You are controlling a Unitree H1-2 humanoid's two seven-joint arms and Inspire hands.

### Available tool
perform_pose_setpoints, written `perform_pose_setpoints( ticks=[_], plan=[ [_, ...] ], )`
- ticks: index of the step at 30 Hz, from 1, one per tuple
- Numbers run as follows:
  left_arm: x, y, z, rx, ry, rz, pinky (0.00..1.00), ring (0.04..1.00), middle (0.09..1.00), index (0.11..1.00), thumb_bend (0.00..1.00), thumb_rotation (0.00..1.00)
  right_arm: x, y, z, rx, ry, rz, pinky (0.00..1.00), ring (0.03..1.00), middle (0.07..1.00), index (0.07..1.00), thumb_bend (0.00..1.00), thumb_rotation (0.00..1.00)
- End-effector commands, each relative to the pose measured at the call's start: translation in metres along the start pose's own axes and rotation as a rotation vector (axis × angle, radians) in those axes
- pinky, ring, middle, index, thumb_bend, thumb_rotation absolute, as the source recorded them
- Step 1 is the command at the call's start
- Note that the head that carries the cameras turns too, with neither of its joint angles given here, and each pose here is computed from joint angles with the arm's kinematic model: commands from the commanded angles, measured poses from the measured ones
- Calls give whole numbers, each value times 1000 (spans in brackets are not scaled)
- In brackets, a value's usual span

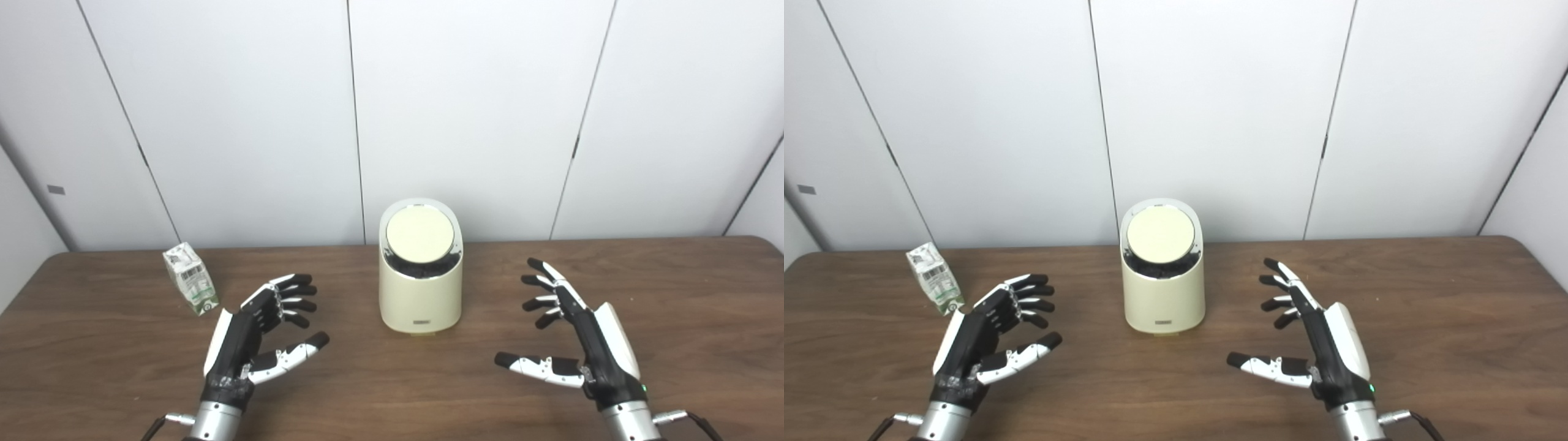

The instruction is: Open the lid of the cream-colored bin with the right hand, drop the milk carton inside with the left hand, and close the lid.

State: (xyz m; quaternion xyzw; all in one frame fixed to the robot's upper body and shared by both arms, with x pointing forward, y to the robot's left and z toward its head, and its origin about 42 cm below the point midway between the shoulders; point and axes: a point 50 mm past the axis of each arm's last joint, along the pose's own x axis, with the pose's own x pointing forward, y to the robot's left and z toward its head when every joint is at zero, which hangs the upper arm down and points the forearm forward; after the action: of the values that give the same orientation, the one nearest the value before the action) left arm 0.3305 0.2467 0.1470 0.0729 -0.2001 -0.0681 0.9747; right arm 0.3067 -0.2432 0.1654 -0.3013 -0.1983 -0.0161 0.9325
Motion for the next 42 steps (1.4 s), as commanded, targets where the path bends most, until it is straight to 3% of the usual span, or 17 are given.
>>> perform_pose_setpoints(
  ticks=[1,11,26,33,42],
  plan=[
    [13,3,11,15,-61,5,541,649,733,805,658,53,9,-7,12,-3,-60,-29,489,645,803,883,695,326],
    [13,2,12,-10,-55,2,566,680,768,899,669,81,9,-7,15,0,-61,-25,488,648,805,880,690,312],
    [14,-1,11,-5,-55,2,553,670,753,842,675,77,9,-7,12,-5,-70,-29,487,646,804,878,691,327],
    [17,-5,6,2,-59,-6,552,664,738,802,657,57,16,-9,6,12,-80,-48,597,730,810,869,714,367],
    [21,-7,-5,18,-53,-21,551,665,736,784,659,45,64,-28,17,12,-54,-79,662,788,855,848,752,447]
  ],
)
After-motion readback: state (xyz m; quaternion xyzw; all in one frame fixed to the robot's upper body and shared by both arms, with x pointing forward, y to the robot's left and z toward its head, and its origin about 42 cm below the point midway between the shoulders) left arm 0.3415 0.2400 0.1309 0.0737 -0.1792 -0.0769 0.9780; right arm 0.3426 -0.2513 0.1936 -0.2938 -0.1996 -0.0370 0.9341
